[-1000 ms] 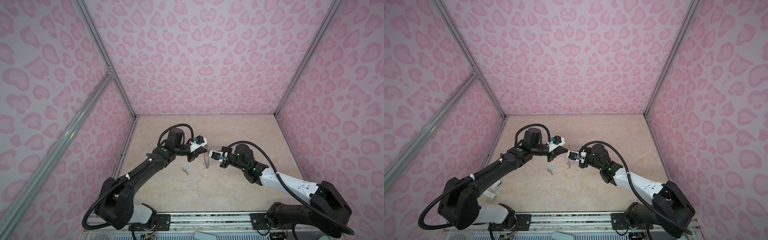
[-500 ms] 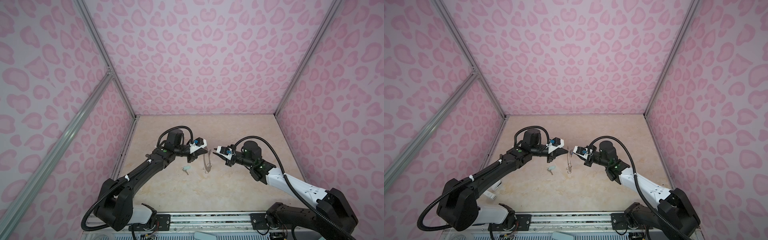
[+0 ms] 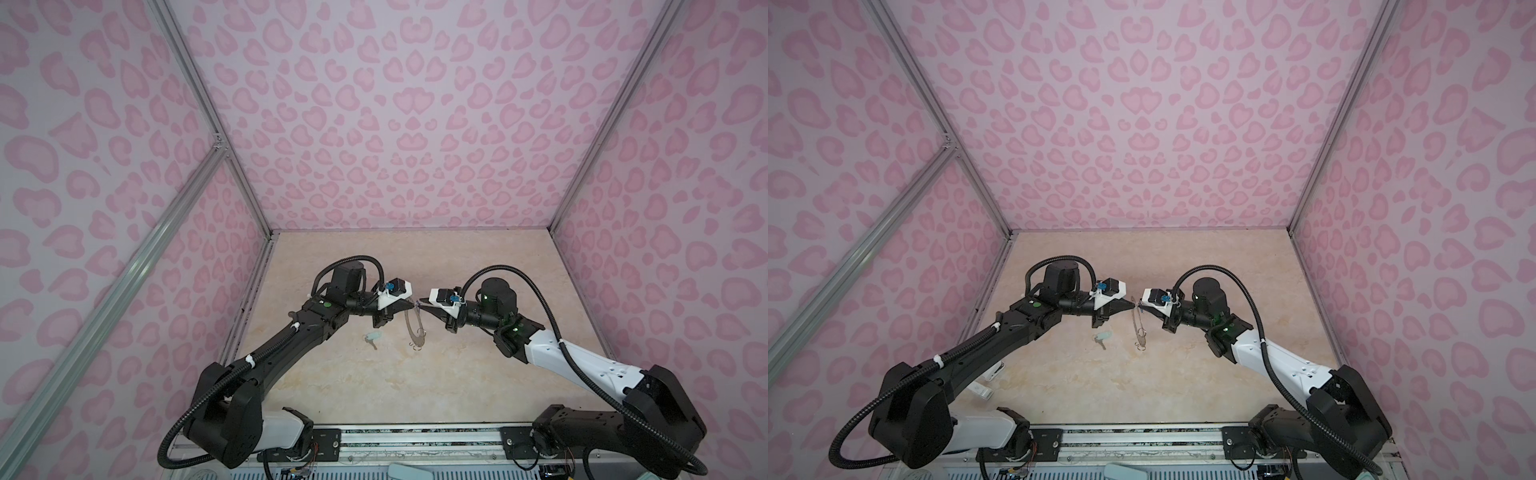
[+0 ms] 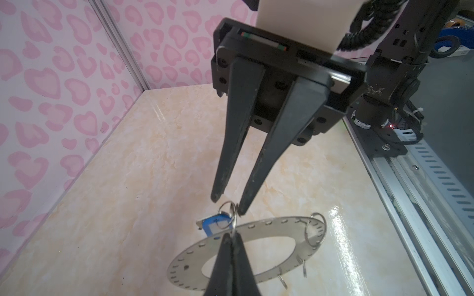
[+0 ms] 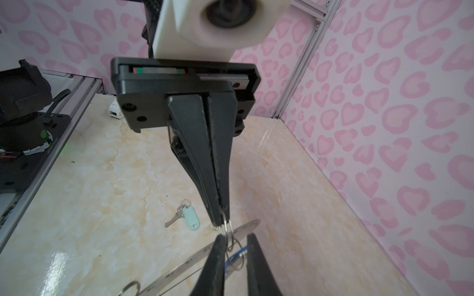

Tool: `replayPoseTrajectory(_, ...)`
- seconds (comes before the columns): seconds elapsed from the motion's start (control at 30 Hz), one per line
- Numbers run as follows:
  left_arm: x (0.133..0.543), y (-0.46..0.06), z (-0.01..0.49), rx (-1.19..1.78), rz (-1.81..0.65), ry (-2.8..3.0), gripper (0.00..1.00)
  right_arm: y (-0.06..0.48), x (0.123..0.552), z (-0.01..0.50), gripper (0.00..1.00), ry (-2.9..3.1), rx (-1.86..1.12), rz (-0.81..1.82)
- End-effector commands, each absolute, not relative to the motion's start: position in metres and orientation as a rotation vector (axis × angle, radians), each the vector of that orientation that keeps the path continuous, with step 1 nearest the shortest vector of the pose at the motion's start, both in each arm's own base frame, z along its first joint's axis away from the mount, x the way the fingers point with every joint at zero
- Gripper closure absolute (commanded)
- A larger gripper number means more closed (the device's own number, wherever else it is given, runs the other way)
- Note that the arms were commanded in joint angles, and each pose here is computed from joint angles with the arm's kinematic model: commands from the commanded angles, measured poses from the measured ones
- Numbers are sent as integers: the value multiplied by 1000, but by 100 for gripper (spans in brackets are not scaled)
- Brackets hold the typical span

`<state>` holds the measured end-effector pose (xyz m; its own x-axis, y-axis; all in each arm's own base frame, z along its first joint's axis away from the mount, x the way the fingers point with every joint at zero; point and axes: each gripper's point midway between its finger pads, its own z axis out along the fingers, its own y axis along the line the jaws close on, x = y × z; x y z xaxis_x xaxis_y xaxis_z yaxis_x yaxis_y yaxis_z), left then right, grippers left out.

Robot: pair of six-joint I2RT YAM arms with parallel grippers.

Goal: Attach keys to a key ring
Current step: Insert the key into the keyring.

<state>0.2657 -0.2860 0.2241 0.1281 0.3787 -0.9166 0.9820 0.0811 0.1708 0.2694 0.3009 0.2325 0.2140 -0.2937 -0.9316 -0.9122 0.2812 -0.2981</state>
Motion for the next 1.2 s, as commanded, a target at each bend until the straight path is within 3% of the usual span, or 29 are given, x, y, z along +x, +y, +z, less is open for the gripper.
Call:
replayPoseTrajectory(0.0, 262, -287, 234, 1470, -802, 1351, 97, 303, 268, 230, 84, 1334, -1263, 659)
replayPoseTrajectory(0.47, 259, -286, 232, 1487, -807, 1349, 97, 305, 270, 229, 100, 1339, -1261, 653)
replayPoseTrajectory(0.67, 262, -286, 230, 1492, -789, 1363, 97, 304, 271, 229, 100, 1346, -1258, 643)
replayPoseTrajectory(0.87, 278, -273, 229, 1487, -591, 1401, 82, 297, 278, 219, 100, 1440, -1281, 598)
replayPoseTrajectory(1.17, 286, -273, 228, 1569, -307, 1357, 76, 289, 280, 205, 100, 1565, -1352, 560)
